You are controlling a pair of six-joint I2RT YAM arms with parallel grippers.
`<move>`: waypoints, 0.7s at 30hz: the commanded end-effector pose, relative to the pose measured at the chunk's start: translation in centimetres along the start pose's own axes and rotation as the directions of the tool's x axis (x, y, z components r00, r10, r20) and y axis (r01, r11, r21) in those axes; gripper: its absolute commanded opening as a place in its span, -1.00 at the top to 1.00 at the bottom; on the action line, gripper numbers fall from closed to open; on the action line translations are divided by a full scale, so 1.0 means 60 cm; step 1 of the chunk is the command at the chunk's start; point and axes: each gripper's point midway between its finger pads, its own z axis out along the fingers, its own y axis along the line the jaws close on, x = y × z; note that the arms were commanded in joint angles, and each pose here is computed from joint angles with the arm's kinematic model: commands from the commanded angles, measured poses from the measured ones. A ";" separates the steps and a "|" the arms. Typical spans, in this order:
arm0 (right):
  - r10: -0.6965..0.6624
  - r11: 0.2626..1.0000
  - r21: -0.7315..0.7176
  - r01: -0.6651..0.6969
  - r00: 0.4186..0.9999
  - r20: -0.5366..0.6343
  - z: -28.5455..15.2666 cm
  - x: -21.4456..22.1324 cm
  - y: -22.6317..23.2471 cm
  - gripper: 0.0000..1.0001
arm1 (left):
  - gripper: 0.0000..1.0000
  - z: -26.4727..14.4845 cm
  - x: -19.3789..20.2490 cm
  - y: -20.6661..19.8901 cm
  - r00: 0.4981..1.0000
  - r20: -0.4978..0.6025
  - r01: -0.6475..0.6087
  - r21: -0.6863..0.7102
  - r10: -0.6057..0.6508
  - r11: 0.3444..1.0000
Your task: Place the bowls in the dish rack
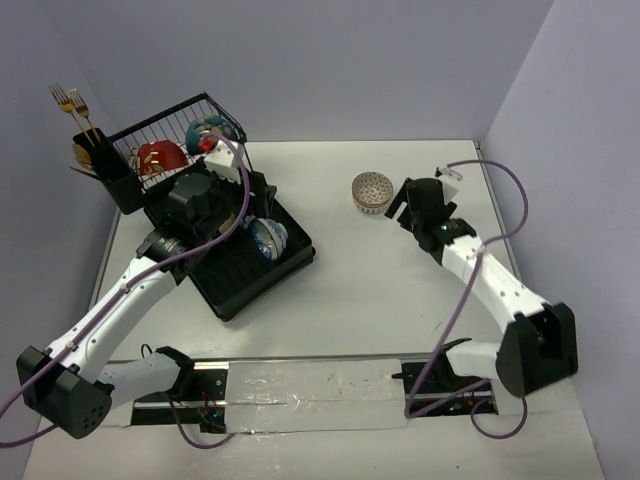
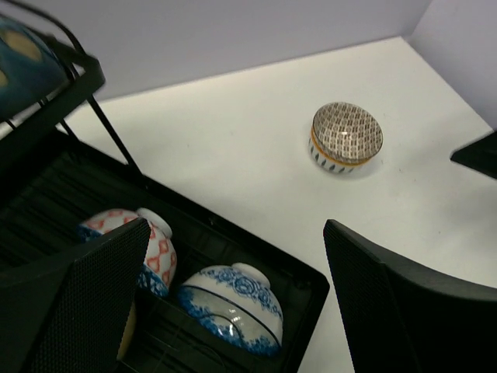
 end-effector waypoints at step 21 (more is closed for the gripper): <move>0.033 0.977 0.213 0.002 0.986 -0.163 0.257 -0.012 0.053 -0.25 | -0.98 -0.028 0.033 0.025 1.000 -0.004 0.003 -0.085 -0.003 0.996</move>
